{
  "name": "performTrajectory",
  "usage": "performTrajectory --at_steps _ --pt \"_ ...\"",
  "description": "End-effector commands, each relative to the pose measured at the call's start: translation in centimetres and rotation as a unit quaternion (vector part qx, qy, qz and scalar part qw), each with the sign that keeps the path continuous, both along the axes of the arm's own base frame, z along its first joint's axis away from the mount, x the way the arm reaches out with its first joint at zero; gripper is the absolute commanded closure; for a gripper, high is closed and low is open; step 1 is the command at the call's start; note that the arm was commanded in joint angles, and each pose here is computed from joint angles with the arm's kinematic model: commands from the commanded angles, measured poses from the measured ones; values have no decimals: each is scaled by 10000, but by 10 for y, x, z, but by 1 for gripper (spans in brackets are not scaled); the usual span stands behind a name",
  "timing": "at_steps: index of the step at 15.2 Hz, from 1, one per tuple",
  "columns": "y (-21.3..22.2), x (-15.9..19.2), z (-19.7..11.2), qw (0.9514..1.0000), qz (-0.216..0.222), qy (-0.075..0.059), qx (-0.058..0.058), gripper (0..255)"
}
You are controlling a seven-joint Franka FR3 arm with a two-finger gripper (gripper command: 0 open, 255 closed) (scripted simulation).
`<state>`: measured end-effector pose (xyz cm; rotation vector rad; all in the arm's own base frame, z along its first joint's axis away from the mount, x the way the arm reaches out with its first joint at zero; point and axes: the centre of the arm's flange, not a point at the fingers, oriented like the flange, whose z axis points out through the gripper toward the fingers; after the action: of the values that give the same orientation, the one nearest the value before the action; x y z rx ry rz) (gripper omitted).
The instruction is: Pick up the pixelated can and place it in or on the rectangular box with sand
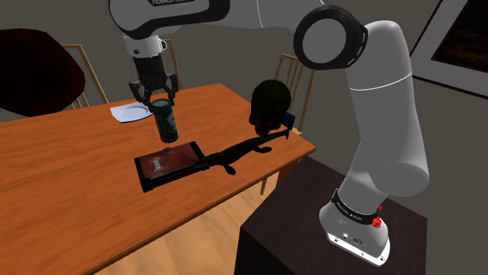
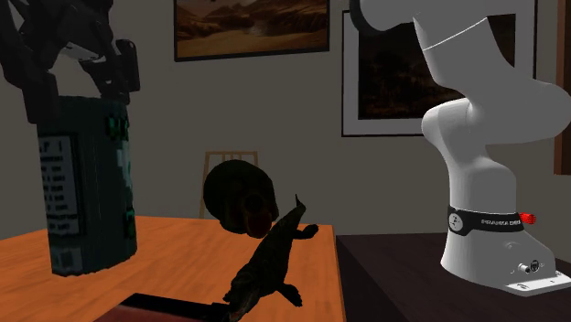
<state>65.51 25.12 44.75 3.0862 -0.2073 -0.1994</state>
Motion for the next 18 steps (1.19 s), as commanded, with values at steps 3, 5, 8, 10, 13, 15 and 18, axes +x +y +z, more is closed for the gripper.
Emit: performTrajectory --at_steps 3,5,8,10,13,15,18 --pt "0 0 -20 10000 0 -7 3 255" --pt "0 0 -31 10000 0 -7 3 255" --pt "0 0 -47 10000 0 -7 3 255" --pt "0 0 -57 10000 0 -7 3 255" --pt "0 0 -73 10000 0 -7 3 255" --pt "0 0 -84 10000 0 -7 3 255" --pt "0 0 -99 10000 0 -7 3 255"
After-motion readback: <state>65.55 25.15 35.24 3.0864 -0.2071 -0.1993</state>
